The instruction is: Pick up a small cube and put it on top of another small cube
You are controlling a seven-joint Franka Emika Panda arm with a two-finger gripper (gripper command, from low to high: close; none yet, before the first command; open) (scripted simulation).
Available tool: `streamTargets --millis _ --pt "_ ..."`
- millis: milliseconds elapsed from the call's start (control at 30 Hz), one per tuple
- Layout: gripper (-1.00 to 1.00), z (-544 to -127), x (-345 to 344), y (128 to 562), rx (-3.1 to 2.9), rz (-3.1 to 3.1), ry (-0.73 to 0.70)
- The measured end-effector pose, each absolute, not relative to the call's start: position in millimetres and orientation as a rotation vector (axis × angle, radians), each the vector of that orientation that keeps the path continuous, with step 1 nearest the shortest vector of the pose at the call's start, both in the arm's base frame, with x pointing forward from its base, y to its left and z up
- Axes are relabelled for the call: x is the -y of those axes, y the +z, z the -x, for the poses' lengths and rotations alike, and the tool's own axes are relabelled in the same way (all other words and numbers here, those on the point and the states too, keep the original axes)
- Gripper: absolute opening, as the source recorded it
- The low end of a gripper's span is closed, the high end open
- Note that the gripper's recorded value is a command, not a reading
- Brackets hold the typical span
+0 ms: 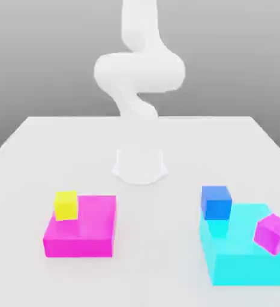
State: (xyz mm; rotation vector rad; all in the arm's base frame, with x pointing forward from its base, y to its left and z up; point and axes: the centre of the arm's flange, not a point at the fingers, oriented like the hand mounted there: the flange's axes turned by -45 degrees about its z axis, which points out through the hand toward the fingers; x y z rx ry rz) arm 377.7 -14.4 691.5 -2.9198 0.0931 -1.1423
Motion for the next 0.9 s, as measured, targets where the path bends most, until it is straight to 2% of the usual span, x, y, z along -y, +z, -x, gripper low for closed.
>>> streamTargets --millis 233,467,700,900 --pt "0.00 -458 65 623 -0.308 2.987 -0.914" --pt "0.00 -517 126 536 -0.527 3.019 -0.685" --pt "0.00 -550 199 431 -0.766 3.014 -0.453" --pt "0.00 -559 250 331 -0.936 2.989 -0.251"
